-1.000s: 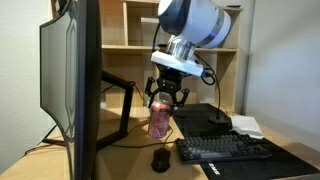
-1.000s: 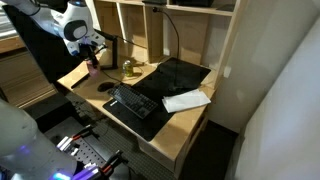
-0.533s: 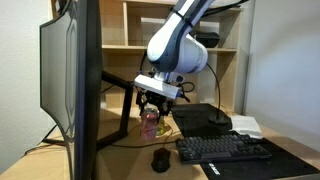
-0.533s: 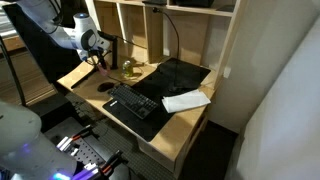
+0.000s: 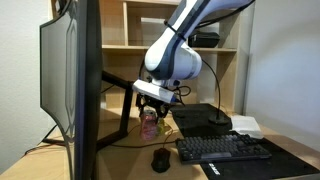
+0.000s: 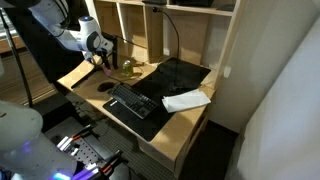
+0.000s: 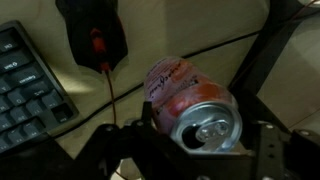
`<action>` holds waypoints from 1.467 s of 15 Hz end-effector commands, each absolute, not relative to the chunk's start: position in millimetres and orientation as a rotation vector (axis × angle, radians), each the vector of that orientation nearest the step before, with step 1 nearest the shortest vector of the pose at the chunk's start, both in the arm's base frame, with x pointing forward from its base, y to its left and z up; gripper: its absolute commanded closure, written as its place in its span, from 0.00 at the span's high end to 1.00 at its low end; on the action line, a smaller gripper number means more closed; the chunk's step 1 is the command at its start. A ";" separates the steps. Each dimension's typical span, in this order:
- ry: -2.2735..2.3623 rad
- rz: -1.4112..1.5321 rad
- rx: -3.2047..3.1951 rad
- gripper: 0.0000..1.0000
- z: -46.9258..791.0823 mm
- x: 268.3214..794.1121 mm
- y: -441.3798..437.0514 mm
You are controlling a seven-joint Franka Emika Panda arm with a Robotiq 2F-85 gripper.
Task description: Place the pink soda can next to the yellow one
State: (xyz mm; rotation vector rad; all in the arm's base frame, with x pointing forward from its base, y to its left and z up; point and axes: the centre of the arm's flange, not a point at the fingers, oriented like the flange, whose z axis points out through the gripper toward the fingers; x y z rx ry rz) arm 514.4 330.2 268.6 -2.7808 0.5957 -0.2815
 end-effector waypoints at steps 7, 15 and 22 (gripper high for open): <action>0.644 -0.389 -2.736 0.52 225.0 565.8 364.0; 0.705 -0.411 -2.775 0.52 218.5 596.8 373.2; 0.759 -0.317 -2.829 1.00 225.4 596.5 374.0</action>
